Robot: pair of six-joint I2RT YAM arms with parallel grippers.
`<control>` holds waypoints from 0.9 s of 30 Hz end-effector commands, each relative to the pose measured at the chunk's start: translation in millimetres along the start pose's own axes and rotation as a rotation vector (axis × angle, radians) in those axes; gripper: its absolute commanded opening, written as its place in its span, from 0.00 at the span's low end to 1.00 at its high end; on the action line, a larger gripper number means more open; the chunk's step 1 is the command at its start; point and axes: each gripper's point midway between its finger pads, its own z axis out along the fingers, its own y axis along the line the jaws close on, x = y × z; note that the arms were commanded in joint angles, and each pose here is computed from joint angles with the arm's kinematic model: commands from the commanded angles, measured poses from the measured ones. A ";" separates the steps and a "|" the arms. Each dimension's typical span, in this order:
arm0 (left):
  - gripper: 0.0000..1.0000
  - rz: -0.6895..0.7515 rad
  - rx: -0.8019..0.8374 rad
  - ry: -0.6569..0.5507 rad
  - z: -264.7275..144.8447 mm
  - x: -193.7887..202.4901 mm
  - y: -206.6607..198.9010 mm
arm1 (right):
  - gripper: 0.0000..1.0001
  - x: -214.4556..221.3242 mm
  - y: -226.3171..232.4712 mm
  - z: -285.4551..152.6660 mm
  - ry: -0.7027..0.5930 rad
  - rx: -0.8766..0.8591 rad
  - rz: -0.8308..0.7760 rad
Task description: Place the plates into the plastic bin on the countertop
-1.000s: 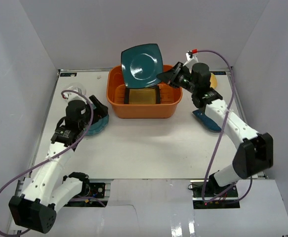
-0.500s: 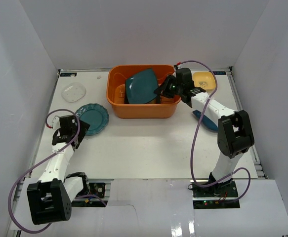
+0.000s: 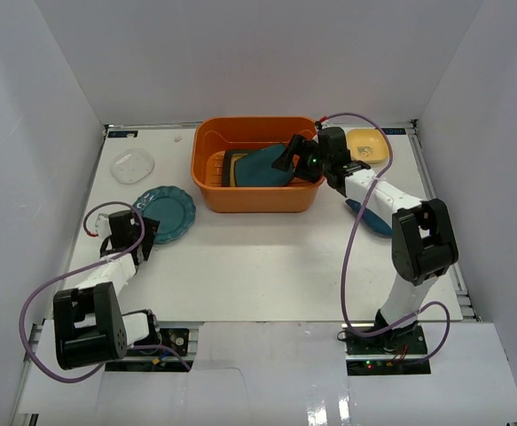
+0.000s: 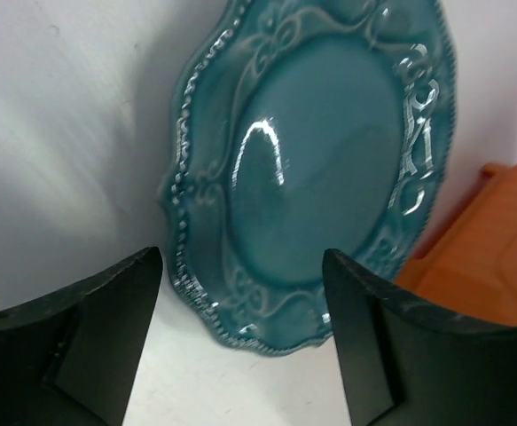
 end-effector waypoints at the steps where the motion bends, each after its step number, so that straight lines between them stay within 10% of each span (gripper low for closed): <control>1: 0.81 -0.067 -0.021 0.029 9.6 14.9 18.9 | 0.91 -39.9 45.0 -35.9 -0.138 -0.114 -0.095; 15: 0.00 -0.153 0.078 -0.090 -3.3 7.3 27.1 | 0.90 -0.3 66.9 -168.1 -0.248 -0.253 -0.142; 27: 0.00 0.011 0.424 -0.181 -81.3 -19.9 -46.0 | 0.90 38.6 -114.4 -202.0 -0.343 0.066 0.255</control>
